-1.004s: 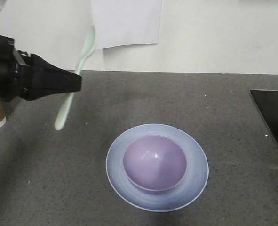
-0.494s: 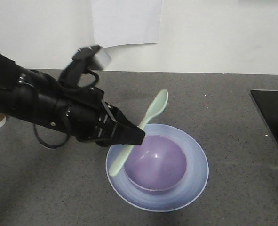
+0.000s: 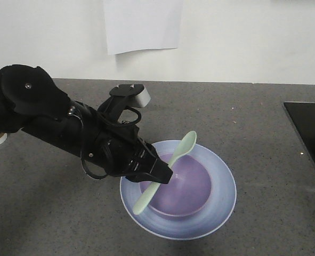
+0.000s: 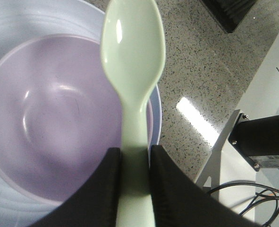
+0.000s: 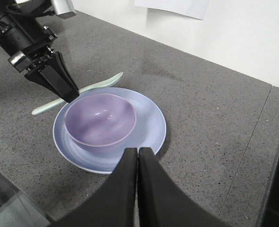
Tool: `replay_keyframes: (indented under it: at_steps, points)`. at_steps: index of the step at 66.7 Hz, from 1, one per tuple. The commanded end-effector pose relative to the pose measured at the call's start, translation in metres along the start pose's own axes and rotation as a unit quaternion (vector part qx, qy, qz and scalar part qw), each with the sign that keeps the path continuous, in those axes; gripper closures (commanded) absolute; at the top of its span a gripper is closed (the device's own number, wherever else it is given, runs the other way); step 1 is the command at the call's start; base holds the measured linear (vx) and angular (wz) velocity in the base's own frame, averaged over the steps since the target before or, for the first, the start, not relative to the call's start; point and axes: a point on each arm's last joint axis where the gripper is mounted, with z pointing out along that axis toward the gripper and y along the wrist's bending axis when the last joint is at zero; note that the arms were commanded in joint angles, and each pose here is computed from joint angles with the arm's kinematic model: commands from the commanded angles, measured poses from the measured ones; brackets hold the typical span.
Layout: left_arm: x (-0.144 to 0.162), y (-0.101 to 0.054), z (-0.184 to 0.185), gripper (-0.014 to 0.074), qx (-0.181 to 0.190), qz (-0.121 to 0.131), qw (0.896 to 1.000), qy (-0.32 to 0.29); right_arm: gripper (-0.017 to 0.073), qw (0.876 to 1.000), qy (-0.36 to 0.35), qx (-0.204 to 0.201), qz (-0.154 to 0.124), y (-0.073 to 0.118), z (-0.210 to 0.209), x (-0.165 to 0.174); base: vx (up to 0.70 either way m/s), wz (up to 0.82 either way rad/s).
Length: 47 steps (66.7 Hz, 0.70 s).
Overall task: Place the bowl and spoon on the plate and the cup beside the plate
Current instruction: 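Swing the left gripper with the mint spoon over the bowl, then lower the spoon into the bowl with the left gripper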
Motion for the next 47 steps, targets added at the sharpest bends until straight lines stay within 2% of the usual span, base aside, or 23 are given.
replay_keyframes:
  at_steps: [1,10,15,28,36,47]
  points:
    - [-0.008,-0.011,-0.014,0.0601,0.0,0.004,0.999,-0.037,0.0564,0.999,-0.031,0.008,0.0,-0.002,-0.001,-0.01,0.0,0.0]
    - [-0.005,-0.003,-0.014,0.0601,-0.042,-0.013,0.999,-0.021,0.0564,1.0,-0.029,0.008,0.0,-0.002,-0.001,-0.009,0.0,0.0]
    - [-0.005,-0.001,-0.014,0.0601,-0.054,-0.02,0.998,-0.021,0.0564,1.0,-0.028,0.007,0.001,-0.002,-0.001,-0.009,0.0,0.0]
    - [-0.009,-0.004,-0.014,0.0601,-0.038,-0.032,0.998,-0.046,0.0564,1.0,-0.028,0.008,0.001,-0.002,-0.001,-0.009,0.0,0.0]
    - [-0.013,-0.002,-0.007,0.0601,-0.023,-0.054,0.997,-0.058,0.0564,1.0,-0.029,0.008,0.001,-0.002,-0.001,-0.009,0.0,0.0]
    - [-0.006,0.005,0.006,0.0601,-0.017,-0.062,0.998,0.001,0.0564,1.0,-0.027,0.007,0.001,-0.002,-0.001,-0.009,0.0,0.0]
